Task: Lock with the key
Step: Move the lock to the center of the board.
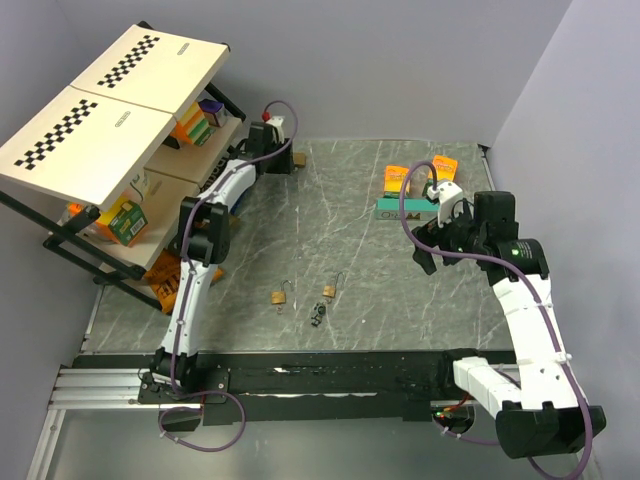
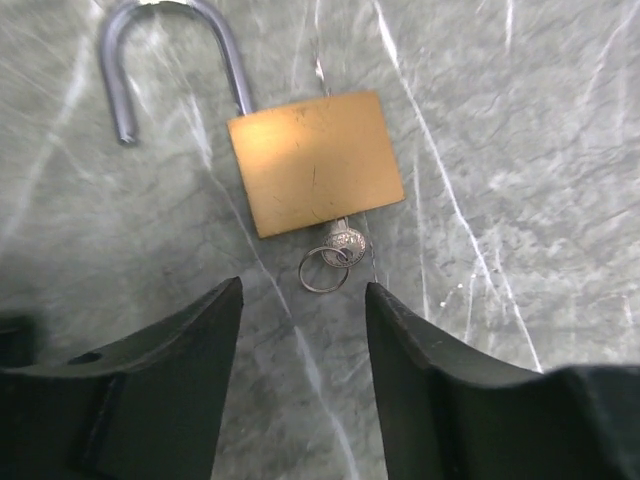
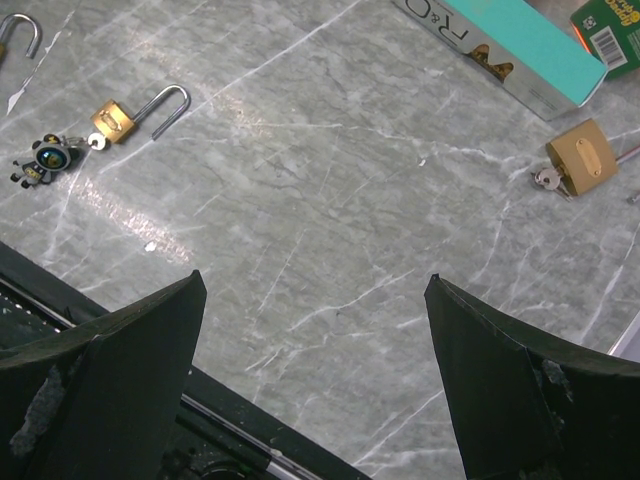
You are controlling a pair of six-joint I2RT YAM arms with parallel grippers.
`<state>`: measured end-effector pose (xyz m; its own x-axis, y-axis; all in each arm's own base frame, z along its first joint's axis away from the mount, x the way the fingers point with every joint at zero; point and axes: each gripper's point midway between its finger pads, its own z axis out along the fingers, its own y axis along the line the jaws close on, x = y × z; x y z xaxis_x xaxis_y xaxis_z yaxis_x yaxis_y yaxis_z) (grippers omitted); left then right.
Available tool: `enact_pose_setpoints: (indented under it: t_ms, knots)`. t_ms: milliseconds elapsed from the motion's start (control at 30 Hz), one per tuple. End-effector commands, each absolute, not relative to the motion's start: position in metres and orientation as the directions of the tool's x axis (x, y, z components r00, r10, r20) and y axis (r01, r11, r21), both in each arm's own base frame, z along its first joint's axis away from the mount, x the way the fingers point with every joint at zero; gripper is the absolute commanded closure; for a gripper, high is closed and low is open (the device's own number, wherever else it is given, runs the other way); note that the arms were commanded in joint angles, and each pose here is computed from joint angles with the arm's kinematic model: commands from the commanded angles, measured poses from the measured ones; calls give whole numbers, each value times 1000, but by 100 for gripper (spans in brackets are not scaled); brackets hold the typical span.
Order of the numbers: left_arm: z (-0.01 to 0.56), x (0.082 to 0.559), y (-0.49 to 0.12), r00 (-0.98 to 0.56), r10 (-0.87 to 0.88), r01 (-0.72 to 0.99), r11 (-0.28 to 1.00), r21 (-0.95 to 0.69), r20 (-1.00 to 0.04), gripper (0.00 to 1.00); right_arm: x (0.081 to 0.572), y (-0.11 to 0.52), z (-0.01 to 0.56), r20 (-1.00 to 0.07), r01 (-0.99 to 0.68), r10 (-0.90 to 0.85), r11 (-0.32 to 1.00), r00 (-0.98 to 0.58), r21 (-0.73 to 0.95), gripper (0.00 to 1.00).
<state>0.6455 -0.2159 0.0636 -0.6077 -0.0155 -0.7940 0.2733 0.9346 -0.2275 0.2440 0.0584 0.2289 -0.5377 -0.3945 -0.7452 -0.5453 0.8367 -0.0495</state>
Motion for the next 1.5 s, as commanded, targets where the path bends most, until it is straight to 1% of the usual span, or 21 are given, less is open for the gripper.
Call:
enact_pose_setpoints:
  t_ms: [0,67,100,167,267,300,400,467,500,567,600,633,667,1000,1267,1467]
  knots:
    - [72,659,-229,-574,-74,268,924,-273,-816,45,253,56,243,-767,-529,-389,845,-511,-76,0]
    - [63,658,-231,-588,-84,266,919,-290,-805,47,255,55,244,-767,-528,-390,846,-510,-80,0]
    - [62,658,-232,-591,-90,265,917,-299,-802,50,255,54,244,-764,-527,-391,846,-512,-80,0]
    - [57,658,-235,-594,-95,275,909,-312,-799,53,257,54,243,-760,-524,-392,848,-518,-80,0]
    - [52,659,-238,-599,-99,279,905,-322,-795,61,258,54,243,-758,-527,-397,846,-517,-84,0]
    - [50,658,-240,-604,-98,286,900,-330,-791,66,258,53,242,-756,-525,-397,847,-521,-82,0]
    - [52,656,-245,-603,-94,312,887,-342,-792,74,260,53,241,-752,-526,-401,846,-524,-85,0]
    - [53,654,-250,-599,-78,331,882,-335,-797,78,261,52,241,-750,-525,-402,847,-526,-85,0]
    - [53,654,-251,-596,-67,338,882,-327,-800,83,261,53,239,-748,-528,-402,845,-528,-82,0]
    - [51,650,-254,-599,-49,351,881,-316,-799,88,263,53,240,-748,-528,-404,845,-527,-85,0]
    - [51,648,-255,-601,-45,353,881,-316,-798,94,262,52,240,-749,-527,-404,845,-525,-86,0]
    - [48,644,-255,-612,-40,353,880,-318,-790,98,262,52,240,-748,-527,-405,845,-525,-87,0]
    - [47,641,-256,-617,-34,357,878,-319,-786,99,262,52,240,-747,-527,-406,845,-526,-88,0]
    - [36,586,-267,-691,54,430,832,-350,-721,99,257,52,238,-752,-527,-403,846,-522,-87,0]
    - [35,521,-283,-718,165,518,775,-361,-676,99,253,53,239,-757,-528,-402,845,-515,-89,0]
    - [35,482,-272,-756,212,519,771,-369,-619,99,248,54,238,-762,-530,-399,844,-510,-87,0]
